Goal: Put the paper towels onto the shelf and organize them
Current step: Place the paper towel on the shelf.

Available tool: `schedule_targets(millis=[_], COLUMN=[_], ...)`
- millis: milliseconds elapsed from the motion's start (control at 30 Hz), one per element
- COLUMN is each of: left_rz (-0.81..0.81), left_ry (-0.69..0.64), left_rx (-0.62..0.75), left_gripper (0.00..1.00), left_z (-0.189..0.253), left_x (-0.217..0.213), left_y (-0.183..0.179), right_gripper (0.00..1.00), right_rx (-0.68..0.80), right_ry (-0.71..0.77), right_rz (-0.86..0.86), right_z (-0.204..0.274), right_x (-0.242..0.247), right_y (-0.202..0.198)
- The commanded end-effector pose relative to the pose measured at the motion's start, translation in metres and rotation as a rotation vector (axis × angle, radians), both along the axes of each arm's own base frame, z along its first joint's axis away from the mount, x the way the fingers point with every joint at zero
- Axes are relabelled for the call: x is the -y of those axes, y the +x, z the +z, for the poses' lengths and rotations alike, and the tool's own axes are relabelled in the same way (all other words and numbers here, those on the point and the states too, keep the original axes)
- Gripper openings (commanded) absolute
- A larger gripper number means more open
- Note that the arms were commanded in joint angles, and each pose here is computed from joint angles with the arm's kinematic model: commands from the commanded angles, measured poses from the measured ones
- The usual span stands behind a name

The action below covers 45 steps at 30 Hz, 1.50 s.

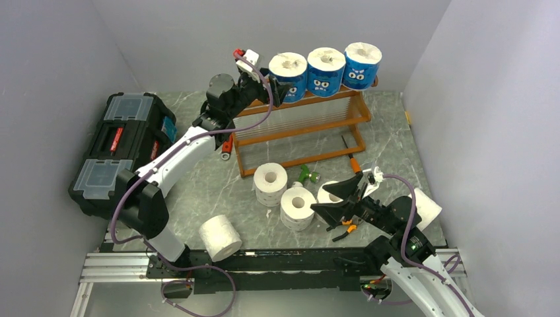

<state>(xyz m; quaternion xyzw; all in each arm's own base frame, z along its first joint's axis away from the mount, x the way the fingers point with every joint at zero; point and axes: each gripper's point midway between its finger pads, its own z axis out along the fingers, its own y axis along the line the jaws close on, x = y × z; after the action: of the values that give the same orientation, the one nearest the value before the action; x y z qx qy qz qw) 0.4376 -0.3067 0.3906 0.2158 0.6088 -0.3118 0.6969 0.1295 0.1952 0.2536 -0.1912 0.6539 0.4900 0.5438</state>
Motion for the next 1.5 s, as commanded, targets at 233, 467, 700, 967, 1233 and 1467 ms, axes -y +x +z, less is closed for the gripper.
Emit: schedule_targets(millis=[233, 467, 700, 967, 1233, 1467], left_rz=[0.129, 0.199, 0.213, 0.388, 0.632, 0.543], left_ry=[-0.071, -0.118, -0.145, -0.163, -0.158, -0.206], left_rx=[0.101, 0.206, 0.105, -0.344, -0.623, -0.683], left_gripper=[0.99, 0.99, 0.99, 0.99, 0.99, 0.99], left_z=[0.056, 0.11, 0.101, -0.022, -0.128, -0.171], left_x=[-0.044, -0.088, -0.113, -0.166, -0.222, -0.205], left_y=[-0.016, -0.067, -0.108, -0.158, -0.207, -0.214], right_gripper=[1.0, 1.0, 1.0, 1.0, 1.0, 1.0], right_rx=[0.014, -0.007, -0.029, -0.206, -0.372, -0.334], right_ry=[0.005, 0.033, 0.04, 0.034, 0.021, -0.062], right_rz=[-0.01, -0.032, -0.097, -0.395, -0.671, -0.623], right_z=[0.004, 0.004, 0.01, -0.012, -0.021, -0.016], right_x=[-0.001, -0.001, 0.005, 0.033, 0.058, 0.042], right_y=[0.004, 0.009, 0.018, 0.06, 0.098, 0.113])
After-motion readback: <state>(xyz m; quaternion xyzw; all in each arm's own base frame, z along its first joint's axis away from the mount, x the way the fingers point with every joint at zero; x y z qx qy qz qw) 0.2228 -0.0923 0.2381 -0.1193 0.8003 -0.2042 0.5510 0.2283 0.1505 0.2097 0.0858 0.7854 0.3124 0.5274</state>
